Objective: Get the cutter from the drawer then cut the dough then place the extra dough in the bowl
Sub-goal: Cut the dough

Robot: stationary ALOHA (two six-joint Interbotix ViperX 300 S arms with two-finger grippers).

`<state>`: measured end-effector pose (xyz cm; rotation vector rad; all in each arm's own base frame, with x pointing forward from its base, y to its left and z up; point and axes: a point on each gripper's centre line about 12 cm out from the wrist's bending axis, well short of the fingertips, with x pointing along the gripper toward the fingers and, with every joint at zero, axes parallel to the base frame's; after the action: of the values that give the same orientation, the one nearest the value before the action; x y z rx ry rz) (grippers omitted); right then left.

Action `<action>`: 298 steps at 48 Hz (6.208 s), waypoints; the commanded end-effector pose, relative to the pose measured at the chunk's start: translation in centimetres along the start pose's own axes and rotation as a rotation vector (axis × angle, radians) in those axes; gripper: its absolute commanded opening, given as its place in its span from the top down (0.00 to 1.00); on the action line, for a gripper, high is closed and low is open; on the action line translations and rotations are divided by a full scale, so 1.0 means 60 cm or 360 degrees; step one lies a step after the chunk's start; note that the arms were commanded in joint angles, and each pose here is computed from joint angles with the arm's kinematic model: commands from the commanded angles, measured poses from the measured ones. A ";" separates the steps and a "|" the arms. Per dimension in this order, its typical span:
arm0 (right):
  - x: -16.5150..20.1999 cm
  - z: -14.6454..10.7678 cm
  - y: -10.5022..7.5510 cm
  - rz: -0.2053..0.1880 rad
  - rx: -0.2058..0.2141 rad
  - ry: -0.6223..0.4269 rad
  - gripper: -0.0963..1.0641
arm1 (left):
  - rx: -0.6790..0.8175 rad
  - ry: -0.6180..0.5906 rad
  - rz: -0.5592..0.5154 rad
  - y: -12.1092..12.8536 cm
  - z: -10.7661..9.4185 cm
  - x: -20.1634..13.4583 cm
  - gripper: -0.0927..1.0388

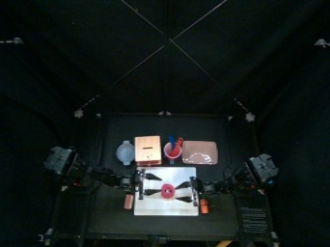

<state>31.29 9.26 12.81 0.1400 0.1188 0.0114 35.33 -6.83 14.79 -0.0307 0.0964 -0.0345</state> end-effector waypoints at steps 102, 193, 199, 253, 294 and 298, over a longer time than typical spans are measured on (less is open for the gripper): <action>0.064 -0.020 -0.031 -0.0216 0.0168 0.0400 0.50 | 0.0152 0.0506 -0.0132 -0.053 -0.077 0.065 0.52; 0.059 -0.102 -0.083 -0.0379 0.0287 0.0883 0.51 | 0.0168 0.1022 -0.0200 -0.065 -0.172 0.056 0.54; 0.059 -0.102 -0.084 -0.0381 0.0288 0.0883 0.51 | 0.0166 0.1044 -0.0202 -0.065 -0.175 0.055 0.54; 0.065 -0.111 -0.085 -0.0381 0.0301 0.0943 0.51 | 0.0155 0.1065 -0.0199 -0.066 -0.178 0.057 0.54; 0.067 -0.111 -0.085 -0.0372 0.0283 0.0950 0.51 | 0.0157 0.1069 -0.0206 -0.068 -0.176 0.060 0.54; 0.069 -0.110 -0.084 -0.0372 0.0295 0.0950 0.51 | 0.0156 0.1043 -0.0206 -0.069 -0.170 0.063 0.53</action>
<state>35.00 7.15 7.35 0.2683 0.6487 -0.1208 38.76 -10.01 6.58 0.0471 0.6740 -0.1374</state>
